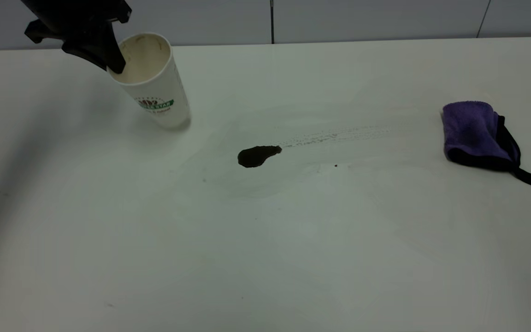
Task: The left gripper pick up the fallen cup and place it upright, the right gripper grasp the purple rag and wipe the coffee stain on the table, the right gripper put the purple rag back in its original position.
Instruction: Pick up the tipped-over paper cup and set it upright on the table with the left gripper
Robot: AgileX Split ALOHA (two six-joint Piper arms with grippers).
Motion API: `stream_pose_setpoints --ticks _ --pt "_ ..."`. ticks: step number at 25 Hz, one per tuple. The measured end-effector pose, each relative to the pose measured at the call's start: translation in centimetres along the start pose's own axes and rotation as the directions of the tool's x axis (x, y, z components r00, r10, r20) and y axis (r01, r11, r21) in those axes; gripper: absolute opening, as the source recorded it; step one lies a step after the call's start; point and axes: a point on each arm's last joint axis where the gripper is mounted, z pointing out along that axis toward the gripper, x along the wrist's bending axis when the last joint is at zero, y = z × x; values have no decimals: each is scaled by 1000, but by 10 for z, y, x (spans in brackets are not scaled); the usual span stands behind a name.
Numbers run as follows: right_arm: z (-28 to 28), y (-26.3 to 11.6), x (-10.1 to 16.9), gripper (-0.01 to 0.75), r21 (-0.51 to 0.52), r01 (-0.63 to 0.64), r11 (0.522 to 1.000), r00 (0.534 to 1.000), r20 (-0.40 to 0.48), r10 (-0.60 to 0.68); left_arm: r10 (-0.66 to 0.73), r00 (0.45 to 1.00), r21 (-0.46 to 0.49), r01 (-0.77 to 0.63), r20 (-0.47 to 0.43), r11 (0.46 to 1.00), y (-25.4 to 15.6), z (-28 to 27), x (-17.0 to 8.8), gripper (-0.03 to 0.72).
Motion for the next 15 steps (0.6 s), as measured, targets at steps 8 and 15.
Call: stream_pose_setpoints --ticks 8,15 --pt "0 0 0 565 0 0 1000 1000 0 0 -34 999 -4 34 17 999 -4 21 5 150" --pt "0 0 0 565 0 0 1000 1000 0 0 -16 1000 -29 16 12 999 1 10 3 552"
